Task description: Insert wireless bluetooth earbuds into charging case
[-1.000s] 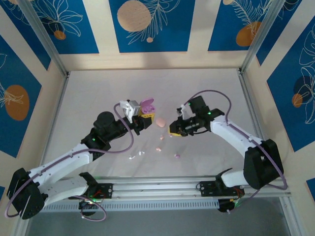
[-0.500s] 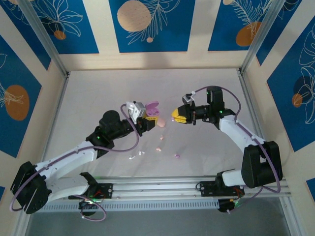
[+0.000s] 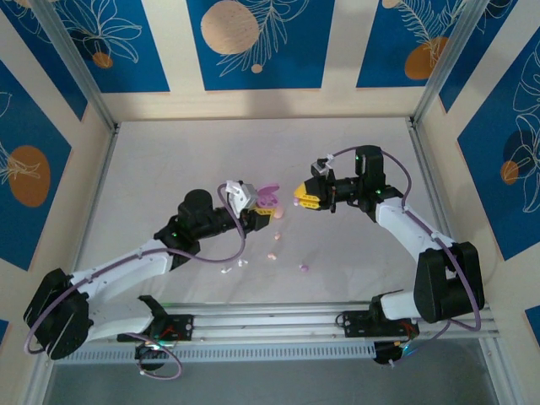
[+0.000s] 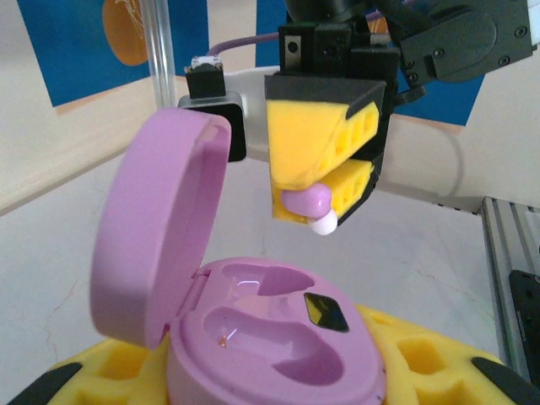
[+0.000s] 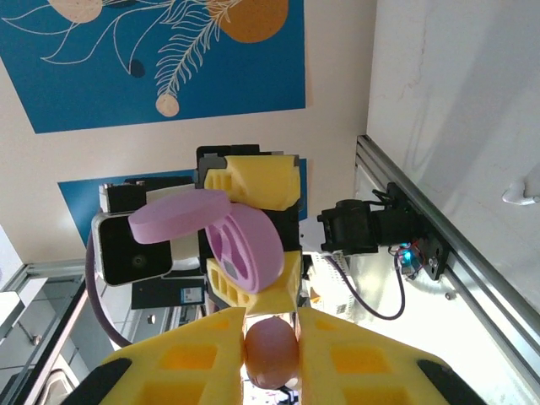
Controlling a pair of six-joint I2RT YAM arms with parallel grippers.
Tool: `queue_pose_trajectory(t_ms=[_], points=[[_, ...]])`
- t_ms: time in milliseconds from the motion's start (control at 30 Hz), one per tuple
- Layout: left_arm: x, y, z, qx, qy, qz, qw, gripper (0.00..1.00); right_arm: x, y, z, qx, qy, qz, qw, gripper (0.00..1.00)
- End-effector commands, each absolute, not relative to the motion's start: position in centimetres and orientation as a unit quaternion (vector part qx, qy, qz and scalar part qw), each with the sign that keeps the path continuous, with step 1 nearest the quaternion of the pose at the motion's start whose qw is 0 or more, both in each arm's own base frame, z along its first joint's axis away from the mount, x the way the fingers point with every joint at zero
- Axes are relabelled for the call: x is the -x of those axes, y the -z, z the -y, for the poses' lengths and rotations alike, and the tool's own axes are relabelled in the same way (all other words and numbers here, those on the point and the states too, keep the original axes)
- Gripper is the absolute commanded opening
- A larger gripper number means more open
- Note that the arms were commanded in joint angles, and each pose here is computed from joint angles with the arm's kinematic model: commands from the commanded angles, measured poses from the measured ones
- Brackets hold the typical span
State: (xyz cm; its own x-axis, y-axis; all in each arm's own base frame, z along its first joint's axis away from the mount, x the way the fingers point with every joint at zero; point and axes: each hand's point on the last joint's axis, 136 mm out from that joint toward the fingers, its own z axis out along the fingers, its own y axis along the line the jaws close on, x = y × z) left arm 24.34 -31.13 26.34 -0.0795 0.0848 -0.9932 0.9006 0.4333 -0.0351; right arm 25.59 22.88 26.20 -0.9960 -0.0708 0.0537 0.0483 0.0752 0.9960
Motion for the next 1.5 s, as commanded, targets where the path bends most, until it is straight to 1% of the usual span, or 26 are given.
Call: queue_pose_trajectory(t_ms=[0,467,867,1467], points=[[-24.2,-26.9,31.4,-0.405,0.368,-0.613,0.57,0.28,-25.0,-28.0,-23.1,-0.025,0.687,0.724,0.049,0.22],[-24.5,-27.1,32.6,-0.408,0.389,-0.607,0.56,0.28,-24.4,-29.7,-23.3,-0.051,0.684,0.728,0.008,0.22],[-23.6,-29.2,33.8,-0.404,0.447,-0.57,0.558,0.27,-22.7,-31.0,-24.0,-0.133,0.652,0.739,-0.104,0.22],[-23.0,-30.2,34.6,-0.409,0.475,-0.559,0.542,0.27,-23.0,-31.3,-24.5,-0.144,0.644,0.74,-0.129,0.21]])
